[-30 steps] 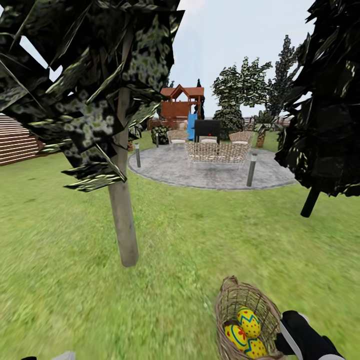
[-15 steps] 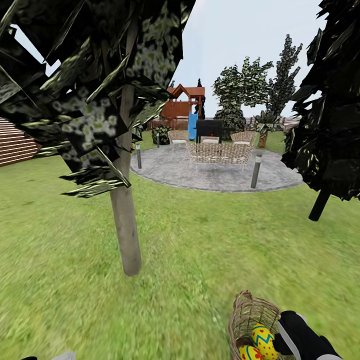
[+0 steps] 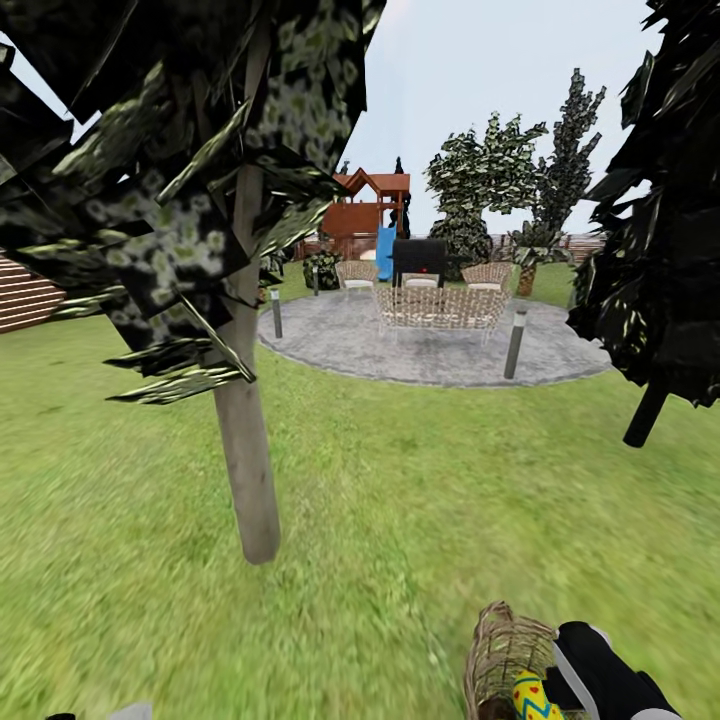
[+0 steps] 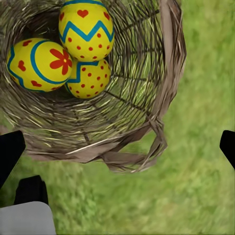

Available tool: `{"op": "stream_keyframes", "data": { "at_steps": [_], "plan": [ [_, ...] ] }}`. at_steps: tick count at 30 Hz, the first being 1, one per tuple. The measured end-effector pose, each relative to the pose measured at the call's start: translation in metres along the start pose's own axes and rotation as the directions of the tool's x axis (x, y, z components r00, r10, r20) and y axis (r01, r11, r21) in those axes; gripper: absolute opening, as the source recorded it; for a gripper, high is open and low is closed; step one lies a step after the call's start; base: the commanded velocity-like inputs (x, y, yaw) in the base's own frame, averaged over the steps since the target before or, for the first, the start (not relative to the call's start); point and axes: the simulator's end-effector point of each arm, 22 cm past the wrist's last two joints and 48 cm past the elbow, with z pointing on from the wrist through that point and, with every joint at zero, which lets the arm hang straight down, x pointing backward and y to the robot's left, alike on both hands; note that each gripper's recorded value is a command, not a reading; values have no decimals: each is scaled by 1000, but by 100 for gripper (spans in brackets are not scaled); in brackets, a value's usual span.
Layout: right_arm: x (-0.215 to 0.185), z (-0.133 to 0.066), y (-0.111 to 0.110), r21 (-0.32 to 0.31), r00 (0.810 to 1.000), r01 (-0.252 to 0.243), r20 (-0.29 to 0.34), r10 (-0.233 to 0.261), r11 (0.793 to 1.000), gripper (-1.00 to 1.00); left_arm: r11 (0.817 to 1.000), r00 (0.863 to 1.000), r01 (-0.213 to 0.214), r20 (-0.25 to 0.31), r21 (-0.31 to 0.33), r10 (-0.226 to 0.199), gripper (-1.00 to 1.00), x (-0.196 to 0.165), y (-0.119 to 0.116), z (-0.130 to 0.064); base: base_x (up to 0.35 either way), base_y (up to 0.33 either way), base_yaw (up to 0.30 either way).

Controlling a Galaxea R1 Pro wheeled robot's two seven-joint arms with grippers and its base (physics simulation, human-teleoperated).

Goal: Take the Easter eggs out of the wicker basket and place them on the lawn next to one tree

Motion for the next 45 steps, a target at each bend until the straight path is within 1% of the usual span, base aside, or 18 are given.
{"op": "stream_keyframes", "data": {
  "at_steps": [8, 13, 25, 45],
  "plan": [
    [0, 0, 0, 1, 1000, 0, -1, 0, 1000, 100, 1000, 1000, -2, -2, 0, 2, 100, 1, -1, 1, 69, 0, 0],
    [0, 0, -1, 1, 1000, -1, -1, 1, 1000, 100, 1000, 1000, -1, -1, 1, 1, 100, 1, -2, 1, 210, 0, 0],
    [0, 0, 0, 0, 1000, 0, -3, 0, 1000, 100, 1000, 1000, -2, -3, 2, 2, 100, 1, -3, 1, 11, 0, 0],
    [9, 32, 13, -4, 1000, -2, -3, 2, 1000, 100, 1000, 1000, 0, -4, 5, 0, 100, 7, -1, 36, 0, 0, 0]
  ]
}}
